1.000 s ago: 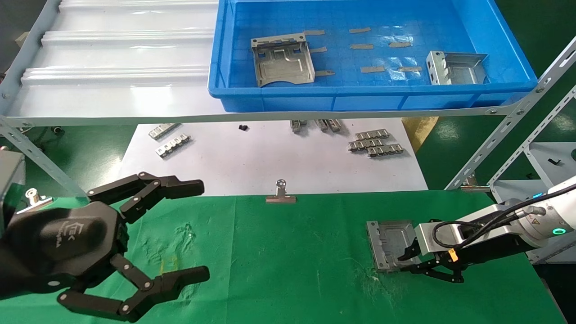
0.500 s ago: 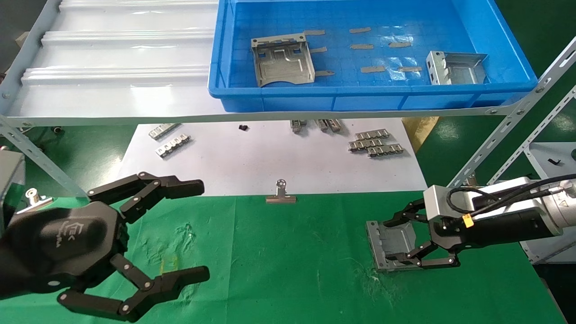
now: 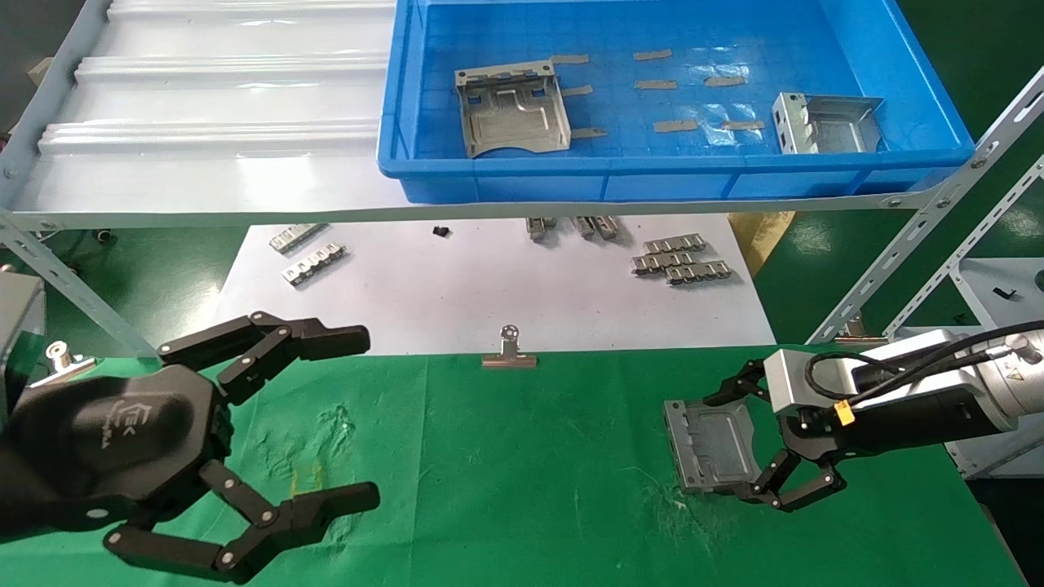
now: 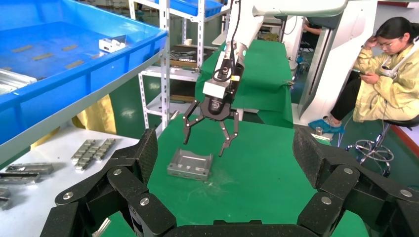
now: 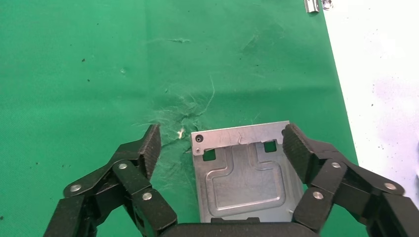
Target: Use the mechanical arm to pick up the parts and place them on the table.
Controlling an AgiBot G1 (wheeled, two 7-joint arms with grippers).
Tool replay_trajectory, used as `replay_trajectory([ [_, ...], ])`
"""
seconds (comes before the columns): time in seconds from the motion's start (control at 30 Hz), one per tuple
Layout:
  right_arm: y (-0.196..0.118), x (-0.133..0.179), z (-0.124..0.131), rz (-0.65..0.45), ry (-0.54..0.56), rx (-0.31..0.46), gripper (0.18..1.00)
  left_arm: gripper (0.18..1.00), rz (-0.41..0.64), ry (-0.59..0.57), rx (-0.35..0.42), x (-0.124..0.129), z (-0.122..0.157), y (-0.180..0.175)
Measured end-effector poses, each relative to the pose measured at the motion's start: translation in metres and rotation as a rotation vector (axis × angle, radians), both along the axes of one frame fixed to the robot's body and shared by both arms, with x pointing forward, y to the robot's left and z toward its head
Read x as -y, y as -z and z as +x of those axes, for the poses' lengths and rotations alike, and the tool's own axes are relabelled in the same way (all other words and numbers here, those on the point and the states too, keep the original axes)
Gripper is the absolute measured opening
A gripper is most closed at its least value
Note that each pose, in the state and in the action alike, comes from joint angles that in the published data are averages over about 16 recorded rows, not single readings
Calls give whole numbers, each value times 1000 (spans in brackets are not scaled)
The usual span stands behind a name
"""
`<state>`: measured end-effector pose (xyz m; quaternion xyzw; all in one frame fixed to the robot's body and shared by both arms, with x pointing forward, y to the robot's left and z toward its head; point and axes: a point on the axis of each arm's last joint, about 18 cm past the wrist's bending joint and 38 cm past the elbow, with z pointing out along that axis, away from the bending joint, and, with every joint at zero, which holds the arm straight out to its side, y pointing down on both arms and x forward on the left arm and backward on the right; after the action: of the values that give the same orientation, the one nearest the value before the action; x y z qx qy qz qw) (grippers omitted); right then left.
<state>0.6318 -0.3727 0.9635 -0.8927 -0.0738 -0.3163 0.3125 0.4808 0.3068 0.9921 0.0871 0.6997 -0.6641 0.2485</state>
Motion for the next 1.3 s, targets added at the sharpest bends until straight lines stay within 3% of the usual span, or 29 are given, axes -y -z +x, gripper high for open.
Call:
replay_trajectory([
  [0.37, 1, 0, 1, -16, -1, 0, 973, 1001, 0, 0, 0, 0, 0, 0],
  [1.3, 1, 0, 1, -27, -2, 1, 1000, 1001, 0, 0, 0, 0, 0, 0],
])
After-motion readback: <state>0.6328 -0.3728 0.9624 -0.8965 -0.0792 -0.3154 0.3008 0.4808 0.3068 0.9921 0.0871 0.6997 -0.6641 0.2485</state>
